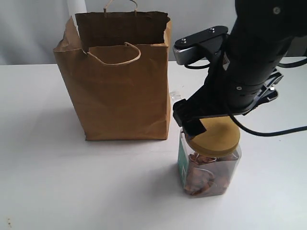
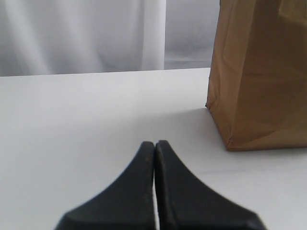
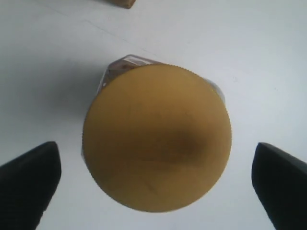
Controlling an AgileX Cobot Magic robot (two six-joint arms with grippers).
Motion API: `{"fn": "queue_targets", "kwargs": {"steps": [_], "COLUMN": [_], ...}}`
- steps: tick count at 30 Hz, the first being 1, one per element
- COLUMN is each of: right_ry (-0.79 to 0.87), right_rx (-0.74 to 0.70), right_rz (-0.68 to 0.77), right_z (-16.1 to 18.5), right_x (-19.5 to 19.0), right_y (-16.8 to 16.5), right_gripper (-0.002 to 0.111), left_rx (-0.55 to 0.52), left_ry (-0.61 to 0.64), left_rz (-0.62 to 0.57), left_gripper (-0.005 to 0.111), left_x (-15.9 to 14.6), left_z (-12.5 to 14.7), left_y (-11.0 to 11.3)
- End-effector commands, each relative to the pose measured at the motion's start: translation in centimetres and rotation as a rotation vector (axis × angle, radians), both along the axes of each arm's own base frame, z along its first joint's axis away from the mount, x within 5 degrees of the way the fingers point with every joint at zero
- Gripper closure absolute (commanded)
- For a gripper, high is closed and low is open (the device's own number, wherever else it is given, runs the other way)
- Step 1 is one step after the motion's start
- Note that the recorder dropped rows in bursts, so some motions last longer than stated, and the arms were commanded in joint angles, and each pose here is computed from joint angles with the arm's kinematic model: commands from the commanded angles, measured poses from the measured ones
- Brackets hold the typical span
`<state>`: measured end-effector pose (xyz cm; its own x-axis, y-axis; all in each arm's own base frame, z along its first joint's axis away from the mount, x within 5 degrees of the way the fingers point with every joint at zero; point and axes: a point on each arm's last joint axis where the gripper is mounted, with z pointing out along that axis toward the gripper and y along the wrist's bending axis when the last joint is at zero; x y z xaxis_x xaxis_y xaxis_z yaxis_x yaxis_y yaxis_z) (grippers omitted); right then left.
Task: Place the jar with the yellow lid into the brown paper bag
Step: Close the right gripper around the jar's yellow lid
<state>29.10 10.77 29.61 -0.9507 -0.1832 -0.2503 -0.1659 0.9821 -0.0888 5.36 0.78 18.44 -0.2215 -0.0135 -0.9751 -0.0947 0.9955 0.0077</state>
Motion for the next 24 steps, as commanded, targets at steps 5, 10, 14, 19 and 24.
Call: {"fn": "queue_targets", "kwargs": {"steps": [5,10,14,19,24], "right_ry": [0.012,0.021,0.041,0.061,0.065], "right_rx": [-0.007,-0.009,-0.013,-0.019,-0.018], "right_rz": [0.002,0.001,-0.006,-0.008,-0.009], "right_z": [-1.4,-2.1,-2.7,-3.4,-3.6], "right_x": [1.0,1.3,1.6,1.9,1.9], "right_y": [0.5,0.6,0.8,0.9,0.9], "right_gripper": [0.009,0.009,0.009,0.009,0.009], "left_rx": [-0.007,-0.007,-0.007,-0.007,-0.007], "left_ry": [-0.009,-0.009,-0.009,-0.009,-0.009], "left_rz": [-0.004,-0.004,-0.004,-0.004,-0.004], "left_gripper": [0.106,0.106,0.106,0.106,0.106], "left_x": [0.0,0.0,0.0,0.0,0.0], "left_z": [0.1,0.1,0.1,0.1,0.1], "left_y": [0.0,0.0,0.0,0.0,0.0]}}
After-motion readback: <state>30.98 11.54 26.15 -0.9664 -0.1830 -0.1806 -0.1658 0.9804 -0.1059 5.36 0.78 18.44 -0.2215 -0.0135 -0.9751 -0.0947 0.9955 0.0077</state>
